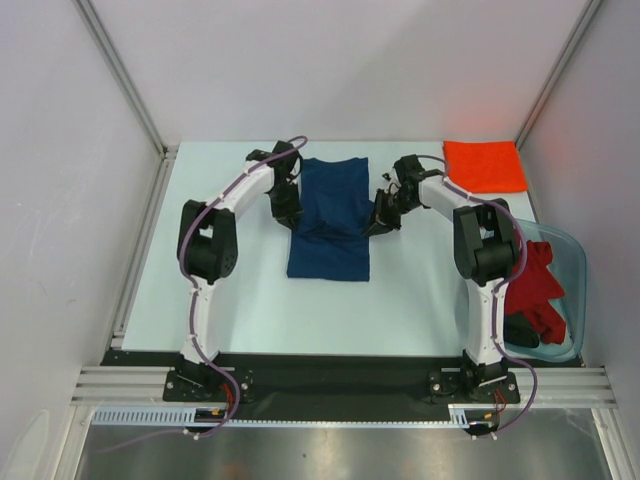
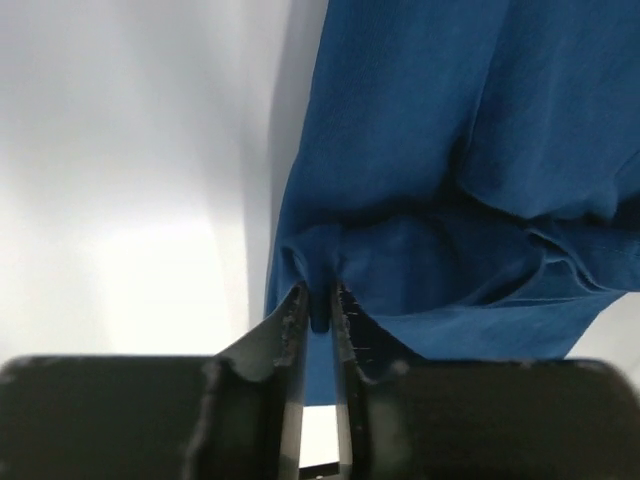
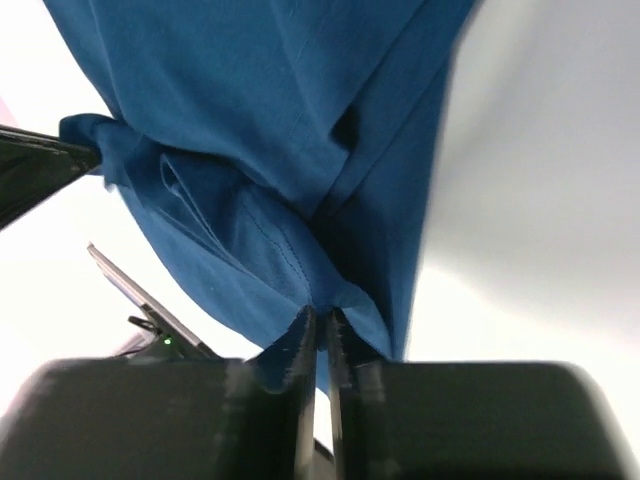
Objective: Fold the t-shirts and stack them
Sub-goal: Fold the tshirt
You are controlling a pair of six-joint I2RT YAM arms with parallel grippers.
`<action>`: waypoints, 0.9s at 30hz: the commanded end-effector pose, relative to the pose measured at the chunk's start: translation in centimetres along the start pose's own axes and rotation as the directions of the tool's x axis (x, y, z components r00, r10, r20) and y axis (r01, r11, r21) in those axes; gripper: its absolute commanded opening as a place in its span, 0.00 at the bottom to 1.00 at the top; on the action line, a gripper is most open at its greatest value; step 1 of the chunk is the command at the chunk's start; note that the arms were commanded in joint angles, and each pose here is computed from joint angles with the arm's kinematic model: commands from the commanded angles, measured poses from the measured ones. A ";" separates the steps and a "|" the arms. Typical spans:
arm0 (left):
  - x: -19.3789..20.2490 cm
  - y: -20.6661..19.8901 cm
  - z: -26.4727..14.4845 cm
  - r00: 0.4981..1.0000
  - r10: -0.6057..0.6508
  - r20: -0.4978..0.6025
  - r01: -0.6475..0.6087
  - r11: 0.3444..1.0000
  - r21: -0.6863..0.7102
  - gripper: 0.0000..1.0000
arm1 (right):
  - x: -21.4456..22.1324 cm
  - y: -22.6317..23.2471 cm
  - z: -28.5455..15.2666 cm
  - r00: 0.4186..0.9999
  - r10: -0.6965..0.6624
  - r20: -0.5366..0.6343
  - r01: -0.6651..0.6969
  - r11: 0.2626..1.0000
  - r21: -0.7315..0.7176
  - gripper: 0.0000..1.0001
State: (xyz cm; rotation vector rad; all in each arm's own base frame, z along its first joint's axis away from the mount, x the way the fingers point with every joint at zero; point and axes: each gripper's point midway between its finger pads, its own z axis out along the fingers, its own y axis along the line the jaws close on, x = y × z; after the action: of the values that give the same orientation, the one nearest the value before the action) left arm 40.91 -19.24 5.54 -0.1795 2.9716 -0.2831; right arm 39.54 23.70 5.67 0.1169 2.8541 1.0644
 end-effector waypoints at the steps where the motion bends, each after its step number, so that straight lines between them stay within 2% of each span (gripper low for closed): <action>1: -2.7 -0.3 -1.6 0.997 0.016 0.074 -0.018 1.000 0.018 0.20 | -1.9 -0.3 -0.7 0.999 -0.002 0.043 0.001 1.000 0.012 0.14; 3: -3.9 -0.1 -2.5 0.994 0.012 0.107 -0.012 1.000 0.001 0.34 | -2.5 -0.5 -1.0 0.998 -0.007 0.066 0.006 1.000 0.015 0.28; 6: -5.3 1.7 -5.1 0.982 0.013 0.191 0.005 0.996 -0.094 0.52 | -3.1 -0.6 -2.2 0.994 -0.034 0.108 0.029 0.999 0.045 0.38; 8: -5.8 2.1 -8.4 0.962 0.029 0.271 0.003 0.993 -0.115 0.54 | -2.9 -0.4 -3.0 0.990 -0.060 0.126 0.052 0.996 0.069 0.44; 10: -4.9 2.2 -8.5 0.958 0.046 0.282 -0.020 0.995 -0.094 0.55 | -1.6 0.9 -3.3 0.986 -0.107 0.126 0.098 0.992 0.080 0.48; 11: -3.9 1.1 -9.0 0.961 0.051 0.271 -0.048 0.999 -0.017 0.54 | -1.1 1.4 -3.1 0.983 -0.131 0.126 0.121 0.989 0.086 0.49; 14: -0.1 -1.6 -9.2 0.964 0.062 0.259 -0.119 0.971 0.209 0.43 | 0.9 3.4 -2.0 0.977 -0.172 0.129 0.167 0.985 0.053 0.50; 15: 1.4 -2.1 -8.7 0.962 0.059 0.266 -0.135 0.952 0.276 0.36 | 1.3 4.1 -2.0 0.975 -0.175 0.136 0.172 0.985 0.033 0.49; 17: 3.1 -3.0 -7.6 0.968 0.057 0.244 -0.140 0.930 0.339 0.31 | 2.3 5.3 -0.6 0.974 -0.184 0.135 0.191 0.981 -0.037 0.46; 18: 4.7 -3.2 -6.5 0.980 0.045 0.193 -0.116 0.920 0.375 0.24 | 2.6 5.7 -0.3 0.977 -0.163 0.134 0.172 0.984 -0.054 0.44; 19: 4.9 -3.6 -5.9 0.982 0.039 0.182 -0.109 0.912 0.395 0.22 | 2.5 6.0 -0.1 0.975 -0.172 0.142 0.183 0.981 -0.066 0.38; 21: 5.6 -4.5 -4.9 0.989 0.015 0.148 -0.081 0.886 0.456 0.19 | 2.7 6.3 0.4 0.975 -0.168 0.146 0.181 0.981 -0.077 0.35; 24: 5.6 -5.2 -3.2 0.992 -0.004 0.124 -0.058 0.871 0.489 0.19 | 2.0 6.1 1.8 0.982 -0.130 0.138 0.146 0.983 -0.113 0.03; 27: 4.4 -5.6 -1.5 0.992 -0.014 0.125 -0.050 0.868 0.494 0.18 | 1.1 6.2 3.8 0.976 -0.142 0.164 0.165 0.977 -0.136 0.00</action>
State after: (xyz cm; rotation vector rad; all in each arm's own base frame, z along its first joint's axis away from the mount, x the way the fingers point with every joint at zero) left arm 34.03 -22.78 6.07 -0.1228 2.7967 -0.8315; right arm 37.01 29.53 6.92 -0.0403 2.6824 1.1133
